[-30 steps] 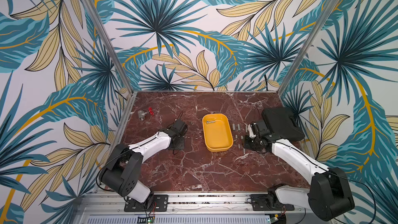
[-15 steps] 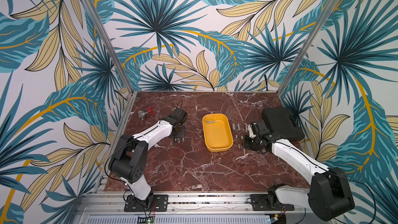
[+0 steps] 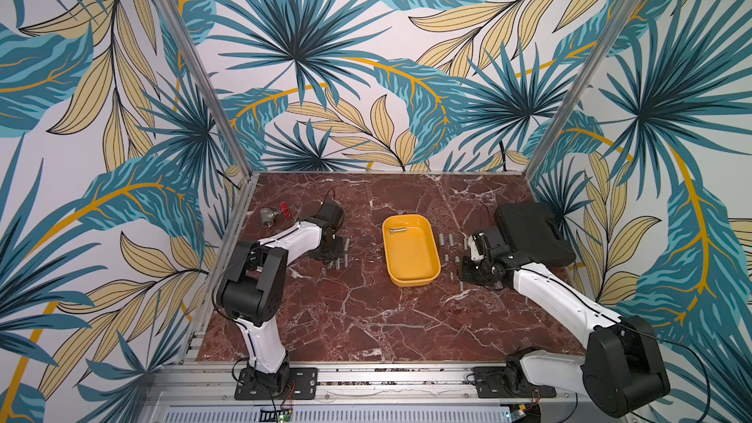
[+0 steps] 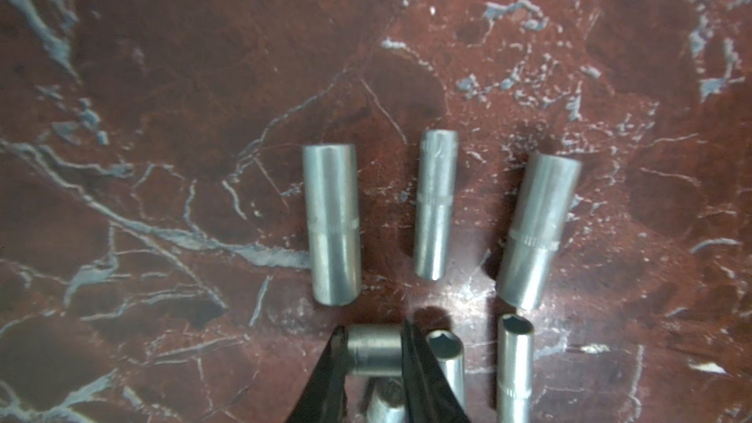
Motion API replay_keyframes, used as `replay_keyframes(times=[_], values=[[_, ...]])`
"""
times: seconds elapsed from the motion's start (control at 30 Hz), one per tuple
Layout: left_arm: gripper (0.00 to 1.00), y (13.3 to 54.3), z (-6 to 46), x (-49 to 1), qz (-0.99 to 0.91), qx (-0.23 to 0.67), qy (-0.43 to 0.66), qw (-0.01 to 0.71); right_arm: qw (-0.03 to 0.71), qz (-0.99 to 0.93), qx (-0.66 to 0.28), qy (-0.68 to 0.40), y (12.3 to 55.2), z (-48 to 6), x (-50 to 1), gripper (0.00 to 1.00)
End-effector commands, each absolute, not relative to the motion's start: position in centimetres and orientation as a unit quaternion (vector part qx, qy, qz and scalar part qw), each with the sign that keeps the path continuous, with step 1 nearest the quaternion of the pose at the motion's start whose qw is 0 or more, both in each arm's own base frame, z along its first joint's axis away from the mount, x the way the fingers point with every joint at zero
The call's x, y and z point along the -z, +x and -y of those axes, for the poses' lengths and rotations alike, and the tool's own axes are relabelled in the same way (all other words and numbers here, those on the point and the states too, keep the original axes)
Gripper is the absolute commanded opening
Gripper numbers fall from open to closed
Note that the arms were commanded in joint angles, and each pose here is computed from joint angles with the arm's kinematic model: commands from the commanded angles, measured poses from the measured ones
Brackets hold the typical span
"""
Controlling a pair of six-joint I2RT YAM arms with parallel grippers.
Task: Take out the socket from the storage box
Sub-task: Place the socket head at the center of the board, then pick up the socket head from the storage box.
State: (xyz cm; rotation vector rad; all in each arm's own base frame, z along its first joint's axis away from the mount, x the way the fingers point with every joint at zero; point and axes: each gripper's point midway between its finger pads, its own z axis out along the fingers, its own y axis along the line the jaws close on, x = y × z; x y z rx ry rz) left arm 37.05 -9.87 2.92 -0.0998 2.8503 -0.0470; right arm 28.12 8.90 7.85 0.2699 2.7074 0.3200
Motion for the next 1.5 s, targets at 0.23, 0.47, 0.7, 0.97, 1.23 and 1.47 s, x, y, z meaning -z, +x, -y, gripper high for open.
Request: replay_keyframes(times=[0.23, 0.47, 0.7, 0.97, 1.23, 1.47], values=[[0.34, 39.3, 10.6, -4.7, -0.982, 0.037, -0.040, 0.180, 0.197, -0.968, -0.116, 0.098, 28.0, -8.8, -7.9, 0.25], [0.35, 39.6, 10.0, -8.2, -0.976, 0.029, -0.039, 0.214, 0.211, -0.967, -0.124, 0.074, 29.8, -9.7, -9.6, 0.25], [0.38, 38.2, 9.5, -12.6, -0.964, 0.043, -0.055, 0.256, 0.233, -0.963, -0.137, 0.018, 34.4, -13.5, -12.4, 0.25], [0.40, 33.6, 9.7, -13.0, -0.960, 0.092, -0.076, 0.255, 0.227, -0.963, -0.131, -0.055, 39.5, -19.6, -11.7, 0.25], [0.40, 29.6, 10.9, -10.0, -0.964, 0.107, -0.082, 0.230, 0.226, -0.966, -0.115, -0.041, 43.7, -22.7, -9.4, 0.27], [0.41, 27.8, 11.3, -8.2, -0.963, 0.118, -0.099, 0.220, 0.217, -0.968, -0.111, -0.067, 44.8, -25.8, -8.0, 0.27]])
